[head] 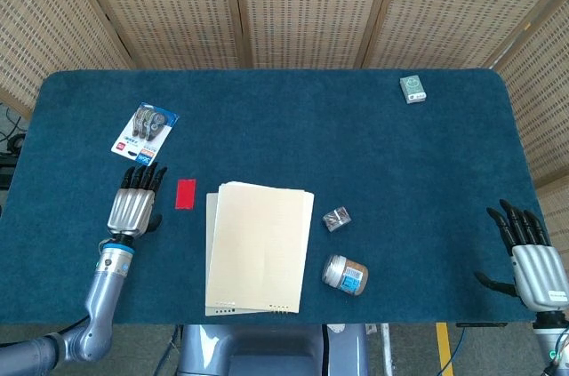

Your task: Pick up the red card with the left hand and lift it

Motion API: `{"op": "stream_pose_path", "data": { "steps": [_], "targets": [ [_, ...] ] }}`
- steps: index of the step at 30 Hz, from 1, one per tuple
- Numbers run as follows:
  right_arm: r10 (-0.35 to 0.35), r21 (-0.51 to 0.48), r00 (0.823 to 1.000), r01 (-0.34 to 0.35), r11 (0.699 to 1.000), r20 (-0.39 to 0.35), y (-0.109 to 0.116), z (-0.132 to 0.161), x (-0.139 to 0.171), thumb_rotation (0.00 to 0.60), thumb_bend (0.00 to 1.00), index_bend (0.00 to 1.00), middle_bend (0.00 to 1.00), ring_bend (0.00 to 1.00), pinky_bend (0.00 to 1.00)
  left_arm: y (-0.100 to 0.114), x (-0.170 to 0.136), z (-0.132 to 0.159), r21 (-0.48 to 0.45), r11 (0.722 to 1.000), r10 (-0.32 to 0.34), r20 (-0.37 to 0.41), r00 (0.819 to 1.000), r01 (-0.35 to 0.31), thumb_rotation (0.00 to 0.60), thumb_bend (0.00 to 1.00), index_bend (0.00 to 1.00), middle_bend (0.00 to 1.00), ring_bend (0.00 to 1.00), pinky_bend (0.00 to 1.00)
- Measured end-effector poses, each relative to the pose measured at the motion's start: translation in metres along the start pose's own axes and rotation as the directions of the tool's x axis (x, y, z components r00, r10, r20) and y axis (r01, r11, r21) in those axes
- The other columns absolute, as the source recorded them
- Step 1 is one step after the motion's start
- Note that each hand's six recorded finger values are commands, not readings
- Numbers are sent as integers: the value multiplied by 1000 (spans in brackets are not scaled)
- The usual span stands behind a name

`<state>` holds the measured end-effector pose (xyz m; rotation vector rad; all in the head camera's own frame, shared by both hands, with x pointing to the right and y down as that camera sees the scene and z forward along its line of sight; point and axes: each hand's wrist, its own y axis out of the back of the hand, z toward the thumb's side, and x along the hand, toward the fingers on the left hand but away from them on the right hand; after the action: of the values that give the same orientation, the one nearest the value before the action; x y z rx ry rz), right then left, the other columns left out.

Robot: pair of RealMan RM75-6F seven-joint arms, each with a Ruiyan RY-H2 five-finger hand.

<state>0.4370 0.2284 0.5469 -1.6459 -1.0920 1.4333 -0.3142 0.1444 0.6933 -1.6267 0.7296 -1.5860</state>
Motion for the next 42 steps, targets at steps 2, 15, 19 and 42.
{"op": "stream_pose_path", "data": {
  "steps": [2, 15, 19, 42],
  "targets": [
    [0, -4, 1000, 0, 1000, 0, 0, -1, 0, 600, 131, 65, 0, 0, 0, -4, 4, 5, 12, 1000, -11, 1, 1000, 11, 600, 338, 0, 0, 0, 0],
    [6, -11, 1000, -6, 1000, -13, 0, 1, 1, 600, 131, 65, 0, 0, 0, -12, 18, 43, 51, 999, -19, 37, 999, 17, 600, 368, 0, 0, 0, 0],
    [1, -18, 1000, -1, 1000, -10, 1, -1, 1, 600, 131, 65, 0, 0, 0, -14, 20, 45, 63, 998, -21, 35, 999, 19, 600, 359, 0, 0, 0, 0],
    [-12, -32, 1000, 11, 999, -10, 3, -4, 1, 600, 131, 65, 0, 0, 0, -20, 36, 48, 116, 993, -29, 6, 1000, 28, 600, 323, 0, 0, 0, 0]
  ]
}}
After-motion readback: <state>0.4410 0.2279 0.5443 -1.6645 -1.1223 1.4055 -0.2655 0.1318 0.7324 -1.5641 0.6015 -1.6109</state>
